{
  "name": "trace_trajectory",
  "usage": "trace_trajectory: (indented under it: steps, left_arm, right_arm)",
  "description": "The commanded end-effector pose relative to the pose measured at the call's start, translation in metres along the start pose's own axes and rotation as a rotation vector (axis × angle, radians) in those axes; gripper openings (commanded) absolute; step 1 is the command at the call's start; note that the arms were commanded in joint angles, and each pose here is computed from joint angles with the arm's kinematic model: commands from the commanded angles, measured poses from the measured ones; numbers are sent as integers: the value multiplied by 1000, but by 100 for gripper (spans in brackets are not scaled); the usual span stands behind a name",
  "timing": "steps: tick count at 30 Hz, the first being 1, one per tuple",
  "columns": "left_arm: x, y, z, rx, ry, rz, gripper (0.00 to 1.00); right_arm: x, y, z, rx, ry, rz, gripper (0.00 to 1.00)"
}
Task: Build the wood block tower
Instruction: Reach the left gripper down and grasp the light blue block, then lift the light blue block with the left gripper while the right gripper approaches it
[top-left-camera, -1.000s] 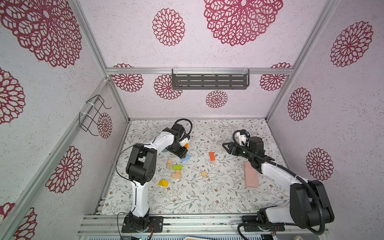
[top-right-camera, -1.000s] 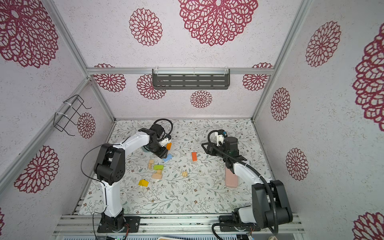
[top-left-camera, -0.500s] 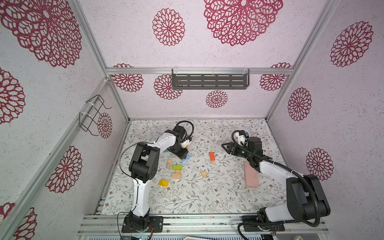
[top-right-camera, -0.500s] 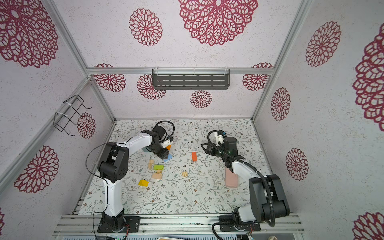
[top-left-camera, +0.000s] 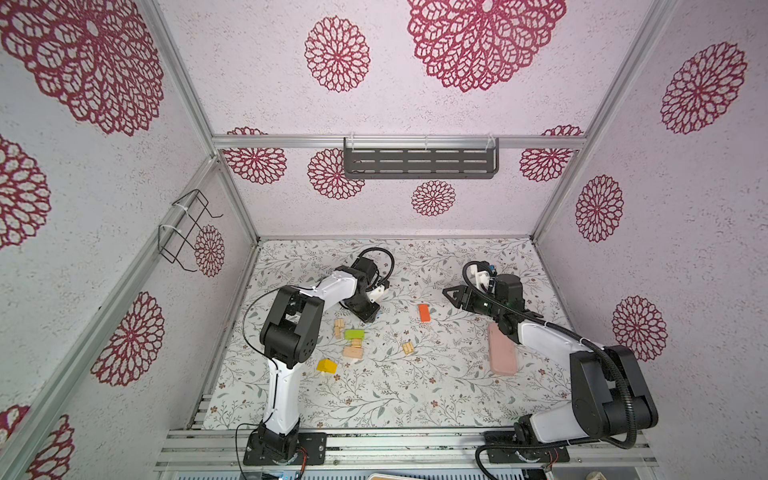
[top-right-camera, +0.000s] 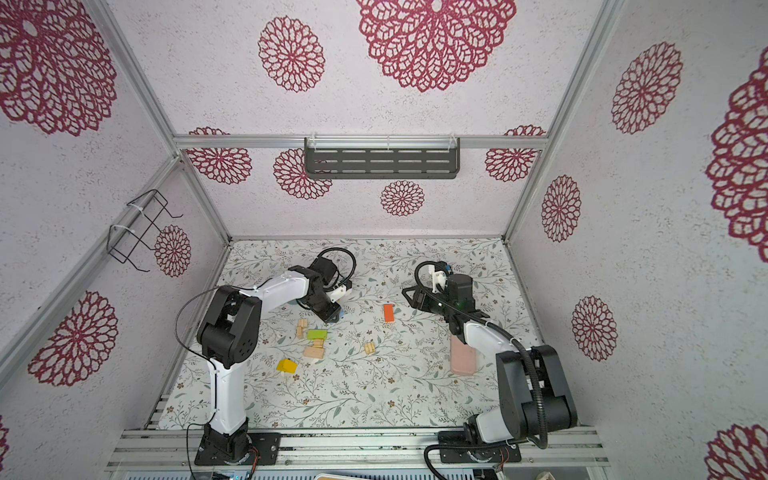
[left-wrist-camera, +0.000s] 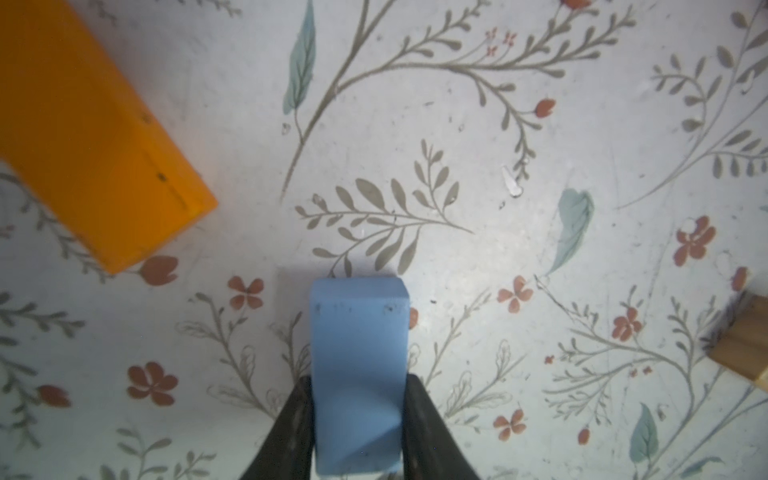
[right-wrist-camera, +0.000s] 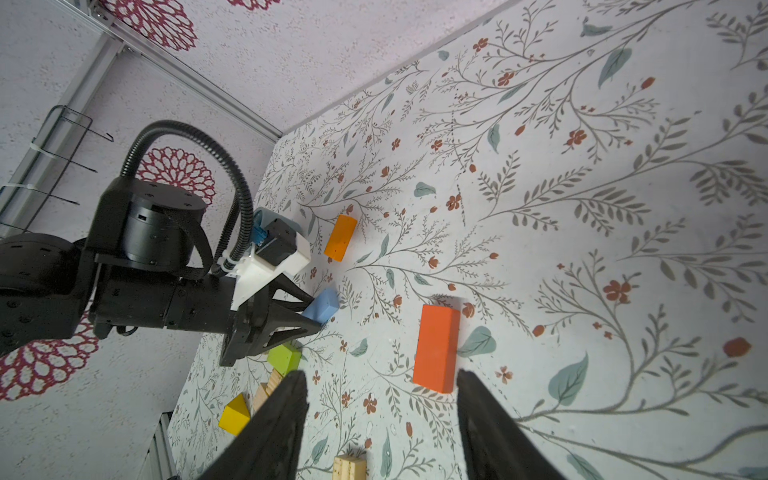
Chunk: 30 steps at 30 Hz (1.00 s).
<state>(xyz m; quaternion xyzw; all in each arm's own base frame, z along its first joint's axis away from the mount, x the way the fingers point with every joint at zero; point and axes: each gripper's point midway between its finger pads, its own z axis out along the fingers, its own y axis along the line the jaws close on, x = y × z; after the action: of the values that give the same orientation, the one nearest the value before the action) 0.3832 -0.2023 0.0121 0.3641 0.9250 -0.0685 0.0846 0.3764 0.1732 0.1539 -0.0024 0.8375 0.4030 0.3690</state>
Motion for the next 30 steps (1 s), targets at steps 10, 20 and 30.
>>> trace_trajectory:
  steps: [10,20,30]
  left_arm:
    - [-10,-9,-38,-83,-71,69,21]
    - [-41,-60,-103,-129,-248,229,21]
    - [-60,-99,-126,-105,-332,332,21]
  right_arm:
    - [-3,5,1,-74,34,9,61]
    - [8,43,7,-286,144,47,49]
    - [26,80,20,-354,262,-25,50]
